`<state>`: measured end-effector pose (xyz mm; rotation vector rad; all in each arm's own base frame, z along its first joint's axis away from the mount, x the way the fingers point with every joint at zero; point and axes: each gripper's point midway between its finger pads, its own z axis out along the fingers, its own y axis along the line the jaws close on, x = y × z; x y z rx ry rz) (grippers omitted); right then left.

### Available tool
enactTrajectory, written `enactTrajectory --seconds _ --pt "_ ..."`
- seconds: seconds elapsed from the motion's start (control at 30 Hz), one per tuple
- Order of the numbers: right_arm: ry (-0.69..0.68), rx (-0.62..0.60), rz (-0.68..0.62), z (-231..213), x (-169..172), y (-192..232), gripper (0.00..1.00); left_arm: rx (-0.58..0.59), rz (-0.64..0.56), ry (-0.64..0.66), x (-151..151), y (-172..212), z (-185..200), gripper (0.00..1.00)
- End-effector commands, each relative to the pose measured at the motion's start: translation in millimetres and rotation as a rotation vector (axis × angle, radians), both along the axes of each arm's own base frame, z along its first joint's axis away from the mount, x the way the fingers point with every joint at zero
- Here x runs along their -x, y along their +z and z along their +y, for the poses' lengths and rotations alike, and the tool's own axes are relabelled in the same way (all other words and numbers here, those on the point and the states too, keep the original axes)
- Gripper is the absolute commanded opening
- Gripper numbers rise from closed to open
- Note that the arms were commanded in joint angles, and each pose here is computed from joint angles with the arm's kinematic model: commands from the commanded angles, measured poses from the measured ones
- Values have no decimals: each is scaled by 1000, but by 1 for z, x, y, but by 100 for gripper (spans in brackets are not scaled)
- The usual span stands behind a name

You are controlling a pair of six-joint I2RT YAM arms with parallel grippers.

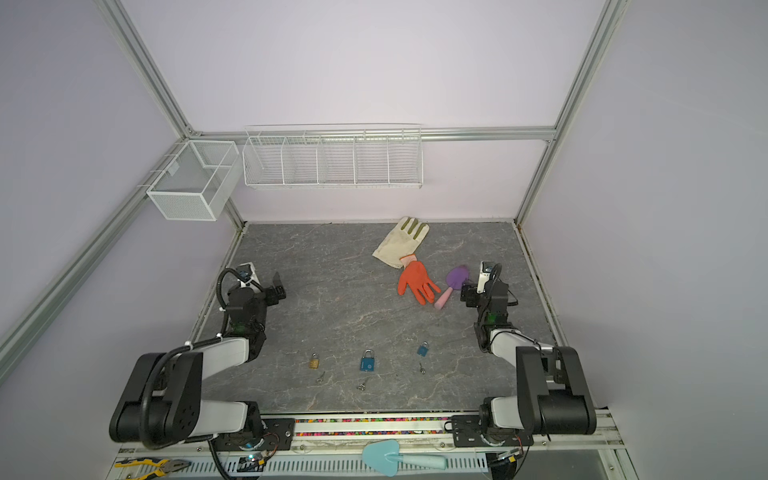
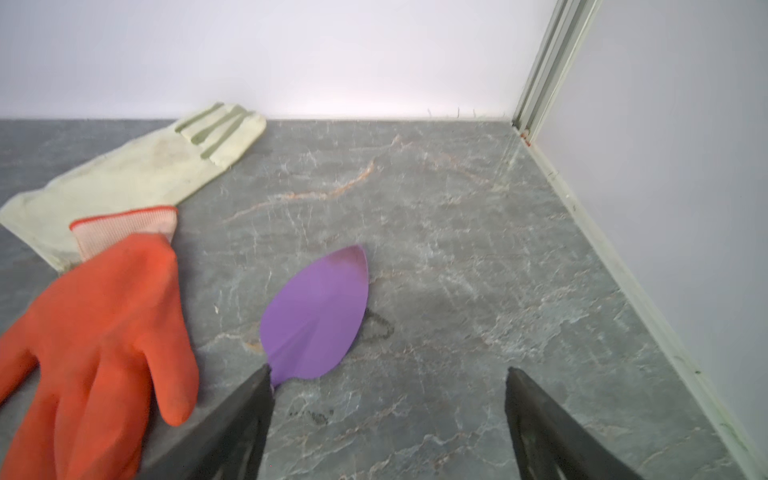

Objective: Unlock with the key
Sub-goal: 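Reach the right gripper toward the silver key while the left arm rises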

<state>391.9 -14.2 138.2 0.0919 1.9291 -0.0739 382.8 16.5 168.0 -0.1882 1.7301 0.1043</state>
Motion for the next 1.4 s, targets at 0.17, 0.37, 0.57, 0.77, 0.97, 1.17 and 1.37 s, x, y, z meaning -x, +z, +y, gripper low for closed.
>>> enactTrajectory --seconds 0.17,0.37,0.57,0.77,0.97,1.17,1.37 --pt "-203 -284 106 -15 20 36 89 289 -9 123 38 52 14 100" --pt "-224 -520 271 7 45 19 89 557 -29 188 69 48 16 100" --pt "-106 -485 371 47 60 15 88 600 52 32 86 51 -13 100" --pt "51 -423 476 114 78 16 88 654 207 -64 109 37 -38 100" --pt "212 -363 569 193 103 13 88 678 347 -143 135 22 -64 100" --pt "366 -235 649 273 145 7 88 727 462 -234 155 9 -94 99" --pt "486 -160 694 332 194 -2 89 758 562 -251 175 -6 -107 92"
